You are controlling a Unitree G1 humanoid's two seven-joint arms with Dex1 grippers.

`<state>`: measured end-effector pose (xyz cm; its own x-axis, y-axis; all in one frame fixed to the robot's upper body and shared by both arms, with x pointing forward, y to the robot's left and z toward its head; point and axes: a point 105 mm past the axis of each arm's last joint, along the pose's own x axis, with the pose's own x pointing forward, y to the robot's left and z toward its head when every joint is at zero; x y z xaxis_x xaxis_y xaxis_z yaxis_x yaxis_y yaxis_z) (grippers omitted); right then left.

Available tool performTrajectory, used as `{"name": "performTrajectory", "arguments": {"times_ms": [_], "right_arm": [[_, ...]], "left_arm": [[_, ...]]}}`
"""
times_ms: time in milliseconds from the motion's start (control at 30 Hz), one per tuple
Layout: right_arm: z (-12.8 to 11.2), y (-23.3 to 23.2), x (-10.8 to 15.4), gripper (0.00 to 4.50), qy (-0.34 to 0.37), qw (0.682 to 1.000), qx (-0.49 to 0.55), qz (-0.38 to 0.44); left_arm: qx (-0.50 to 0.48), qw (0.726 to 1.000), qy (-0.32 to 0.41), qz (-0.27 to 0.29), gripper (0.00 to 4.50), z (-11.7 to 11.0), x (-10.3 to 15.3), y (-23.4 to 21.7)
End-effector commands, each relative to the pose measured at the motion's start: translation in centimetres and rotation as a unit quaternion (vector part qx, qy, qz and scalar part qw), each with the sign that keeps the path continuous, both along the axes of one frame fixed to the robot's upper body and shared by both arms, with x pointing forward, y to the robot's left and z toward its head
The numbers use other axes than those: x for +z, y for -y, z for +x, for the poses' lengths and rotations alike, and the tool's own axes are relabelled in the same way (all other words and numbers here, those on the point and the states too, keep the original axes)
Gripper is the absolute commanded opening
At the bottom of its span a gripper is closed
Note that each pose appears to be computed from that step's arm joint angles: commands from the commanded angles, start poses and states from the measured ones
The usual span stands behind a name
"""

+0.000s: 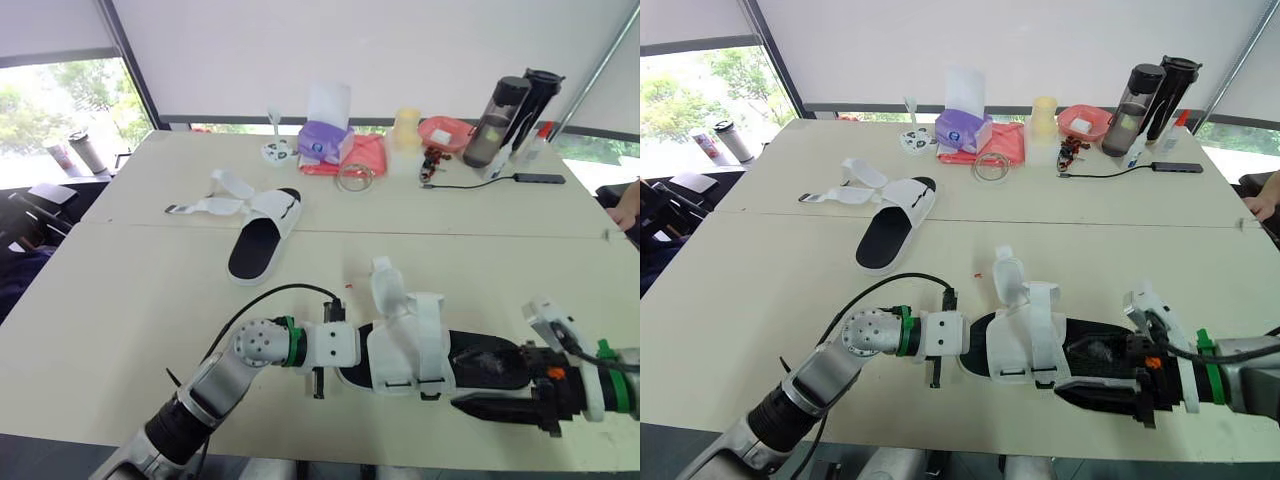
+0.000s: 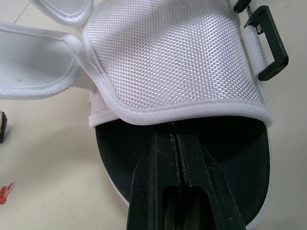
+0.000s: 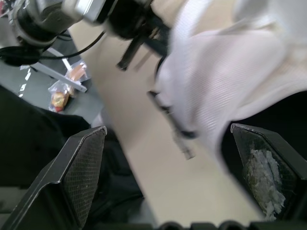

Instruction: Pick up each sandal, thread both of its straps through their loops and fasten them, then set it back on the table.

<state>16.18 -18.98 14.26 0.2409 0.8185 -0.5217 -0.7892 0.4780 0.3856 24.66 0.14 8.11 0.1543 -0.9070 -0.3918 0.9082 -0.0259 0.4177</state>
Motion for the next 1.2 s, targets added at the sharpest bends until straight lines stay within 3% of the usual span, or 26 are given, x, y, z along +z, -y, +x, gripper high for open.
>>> {"name": "performTrajectory", "arguments": {"times_ms": [33, 567, 1167, 1200], "right_arm": [[-0.8, -0.9, -0.3, 4.47, 0.009, 1.000, 0.011, -0.005], [-1.1, -0.7, -2.6, 4.47, -0.004, 1.000, -0.025, -0.007], [0.5, -2.9, -3.2, 4.47, 0.022, 0.998, -0.037, 0.047], [0.4, -2.9, -3.3, 3.98, 0.019, 0.998, -0.040, 0.050]], "left_arm": [[-0.014, 0.999, -0.020, 0.026, 0.00, -0.5, -1.4, 0.1], [-0.011, 0.999, -0.015, 0.027, 0.00, -0.2, -1.3, -0.1], [-0.009, 0.999, -0.015, 0.030, 0.00, -0.1, -1.7, -0.2], [-0.008, 0.999, -0.015, 0.030, 0.00, -0.1, -1.7, -0.2]]}}
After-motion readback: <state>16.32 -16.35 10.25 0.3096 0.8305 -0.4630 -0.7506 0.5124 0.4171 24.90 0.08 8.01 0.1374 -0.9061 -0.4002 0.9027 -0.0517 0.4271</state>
